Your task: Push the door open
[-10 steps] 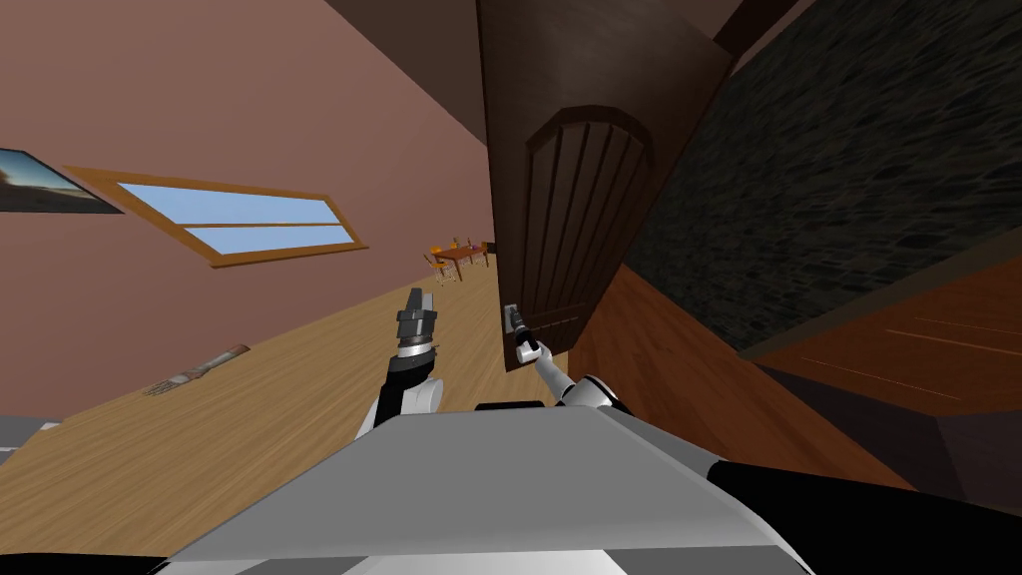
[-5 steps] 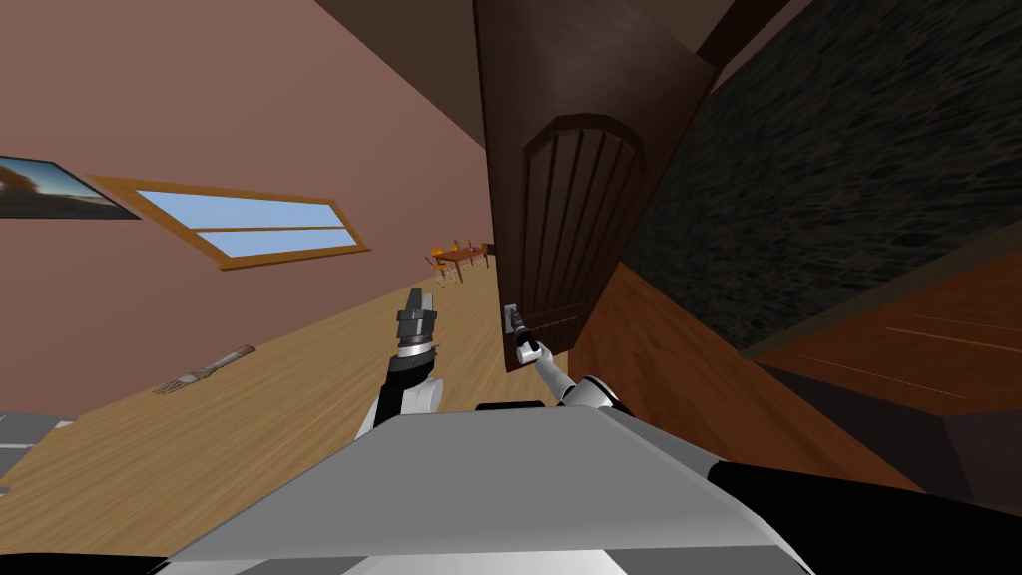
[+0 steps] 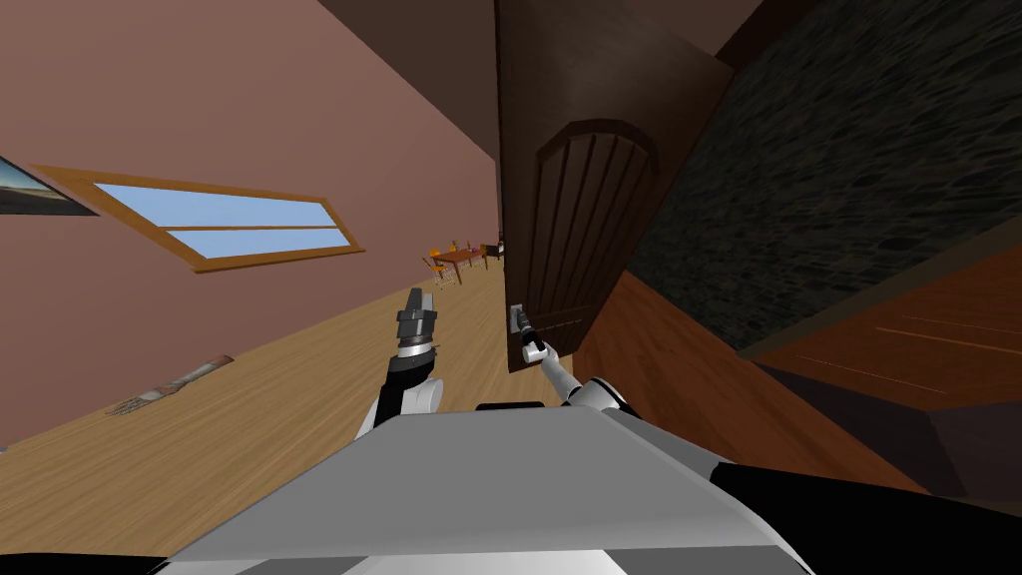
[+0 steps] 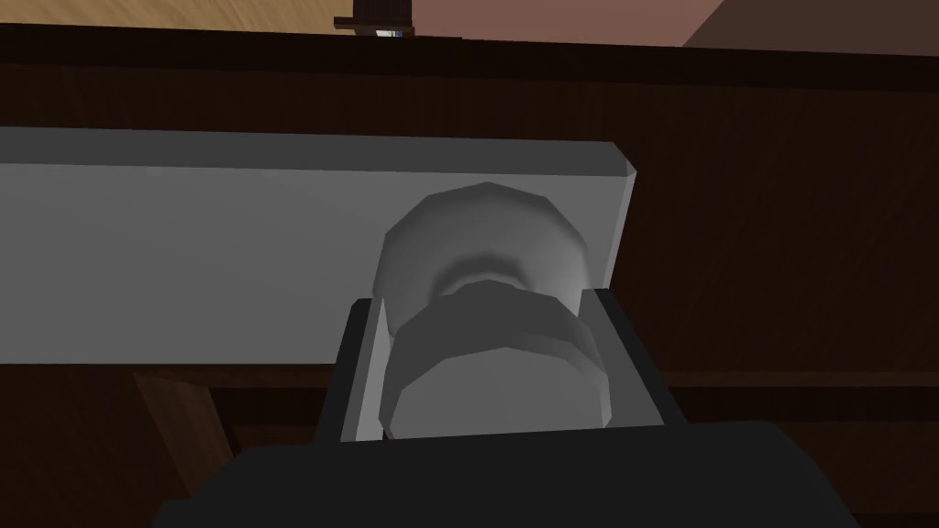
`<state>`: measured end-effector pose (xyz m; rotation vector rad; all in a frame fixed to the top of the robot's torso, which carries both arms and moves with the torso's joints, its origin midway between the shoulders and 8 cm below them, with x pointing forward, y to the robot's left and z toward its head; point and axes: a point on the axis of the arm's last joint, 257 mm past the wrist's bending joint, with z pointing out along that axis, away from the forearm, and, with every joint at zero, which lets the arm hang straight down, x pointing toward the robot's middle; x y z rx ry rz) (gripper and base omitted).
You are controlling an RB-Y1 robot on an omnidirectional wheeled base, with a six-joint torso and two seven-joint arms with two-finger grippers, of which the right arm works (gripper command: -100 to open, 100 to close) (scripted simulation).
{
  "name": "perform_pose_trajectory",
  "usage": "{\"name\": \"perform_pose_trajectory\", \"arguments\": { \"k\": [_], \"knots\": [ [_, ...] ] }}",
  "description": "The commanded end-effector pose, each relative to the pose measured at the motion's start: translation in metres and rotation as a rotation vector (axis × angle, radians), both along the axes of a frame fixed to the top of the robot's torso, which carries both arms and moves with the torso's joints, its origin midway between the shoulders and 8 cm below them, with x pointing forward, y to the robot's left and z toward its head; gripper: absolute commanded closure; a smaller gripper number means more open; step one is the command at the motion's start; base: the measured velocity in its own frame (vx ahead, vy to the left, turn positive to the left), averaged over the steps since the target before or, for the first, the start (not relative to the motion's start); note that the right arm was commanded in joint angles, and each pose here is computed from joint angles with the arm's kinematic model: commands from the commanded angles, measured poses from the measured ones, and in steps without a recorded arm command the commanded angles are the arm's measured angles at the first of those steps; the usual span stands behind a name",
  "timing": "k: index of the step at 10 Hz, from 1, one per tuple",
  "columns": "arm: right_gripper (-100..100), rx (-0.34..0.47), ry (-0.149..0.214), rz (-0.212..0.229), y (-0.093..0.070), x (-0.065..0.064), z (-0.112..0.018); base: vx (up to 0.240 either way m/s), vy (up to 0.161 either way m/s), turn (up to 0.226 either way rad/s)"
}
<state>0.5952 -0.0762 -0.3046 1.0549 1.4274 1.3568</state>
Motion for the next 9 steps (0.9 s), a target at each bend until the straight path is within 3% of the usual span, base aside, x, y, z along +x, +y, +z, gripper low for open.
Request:
{"name": "perform_pose_trajectory", "arguments": {
  "k": [1,5,8,9],
  "knots": [
    [100,-0.004,-0.015,-0.032,-0.018,0.009,0.006,0.165,0.168,-0.077],
    [100,0.011,-0.016,-0.085,-0.042,0.014,0.008,0.118,0.170,-0.095],
    [100,0.039,-0.012,-0.111,-0.046,0.016,0.008,0.133,0.162,-0.103],
    [100,0.028,-0.004,-0.107,-0.046,0.014,0.003,0.065,0.054,-0.039]
  ]
}}
